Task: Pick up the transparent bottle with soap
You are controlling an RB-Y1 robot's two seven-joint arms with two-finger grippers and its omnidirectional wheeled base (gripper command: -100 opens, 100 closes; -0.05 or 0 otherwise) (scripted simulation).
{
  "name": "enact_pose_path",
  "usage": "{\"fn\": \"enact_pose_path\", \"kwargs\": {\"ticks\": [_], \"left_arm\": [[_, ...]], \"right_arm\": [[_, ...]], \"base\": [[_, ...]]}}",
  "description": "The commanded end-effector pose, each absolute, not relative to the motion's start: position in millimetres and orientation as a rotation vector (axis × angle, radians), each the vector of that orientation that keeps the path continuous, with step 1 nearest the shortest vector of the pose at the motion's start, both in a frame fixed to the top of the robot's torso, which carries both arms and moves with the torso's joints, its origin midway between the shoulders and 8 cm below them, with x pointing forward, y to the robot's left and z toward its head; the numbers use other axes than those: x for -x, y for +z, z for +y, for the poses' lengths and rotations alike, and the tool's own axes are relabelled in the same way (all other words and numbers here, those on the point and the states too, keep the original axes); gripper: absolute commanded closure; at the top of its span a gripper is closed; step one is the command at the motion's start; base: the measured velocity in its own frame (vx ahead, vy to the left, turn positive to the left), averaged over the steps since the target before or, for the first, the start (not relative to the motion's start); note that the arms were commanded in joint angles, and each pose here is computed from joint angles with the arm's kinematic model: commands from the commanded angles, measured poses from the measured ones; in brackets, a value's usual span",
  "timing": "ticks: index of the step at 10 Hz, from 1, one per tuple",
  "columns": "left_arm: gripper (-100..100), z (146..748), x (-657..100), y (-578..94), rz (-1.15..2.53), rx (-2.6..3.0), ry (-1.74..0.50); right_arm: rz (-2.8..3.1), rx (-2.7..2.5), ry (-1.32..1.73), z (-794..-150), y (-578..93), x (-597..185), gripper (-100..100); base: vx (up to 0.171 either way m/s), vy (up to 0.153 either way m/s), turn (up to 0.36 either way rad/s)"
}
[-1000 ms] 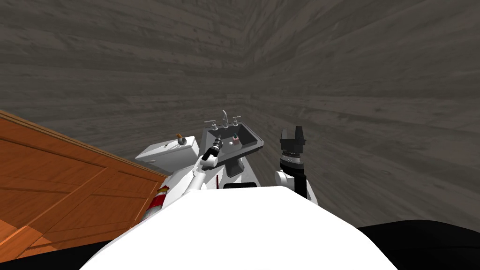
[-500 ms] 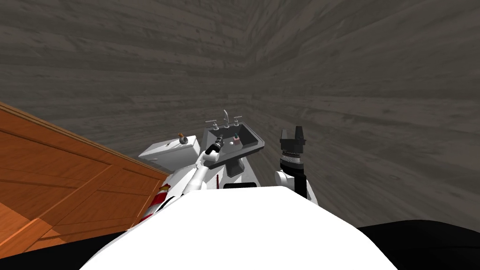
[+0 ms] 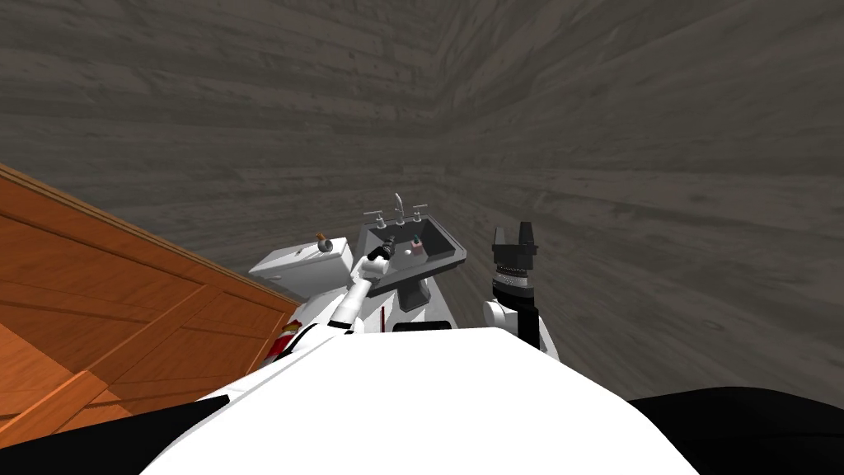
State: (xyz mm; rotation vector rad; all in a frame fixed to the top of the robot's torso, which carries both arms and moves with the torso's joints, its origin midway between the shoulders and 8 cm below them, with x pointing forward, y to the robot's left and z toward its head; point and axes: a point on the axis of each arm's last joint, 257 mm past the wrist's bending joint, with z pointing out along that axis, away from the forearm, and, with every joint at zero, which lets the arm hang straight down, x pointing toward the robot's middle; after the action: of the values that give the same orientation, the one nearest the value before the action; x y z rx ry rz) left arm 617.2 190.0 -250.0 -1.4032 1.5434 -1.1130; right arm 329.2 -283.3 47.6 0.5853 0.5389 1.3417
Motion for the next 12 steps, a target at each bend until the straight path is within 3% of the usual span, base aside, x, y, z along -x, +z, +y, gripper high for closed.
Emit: {"fn": "enact_pose_path", "kwargs": {"ticks": [1,12], "left_arm": [[-100,189,-625,-254,1.575,1.431,-1.076],[-100,164,-655,-271,1.751,1.651,-0.83]], "right_arm": [[0.539,-0.585,1.342,-283,48,-329,0],[0.539,-0.585,1.342,-283,48,-329,0]], "base": [[0.008,-0.024,0.033],[0.009,-0.025,0.04]]}}
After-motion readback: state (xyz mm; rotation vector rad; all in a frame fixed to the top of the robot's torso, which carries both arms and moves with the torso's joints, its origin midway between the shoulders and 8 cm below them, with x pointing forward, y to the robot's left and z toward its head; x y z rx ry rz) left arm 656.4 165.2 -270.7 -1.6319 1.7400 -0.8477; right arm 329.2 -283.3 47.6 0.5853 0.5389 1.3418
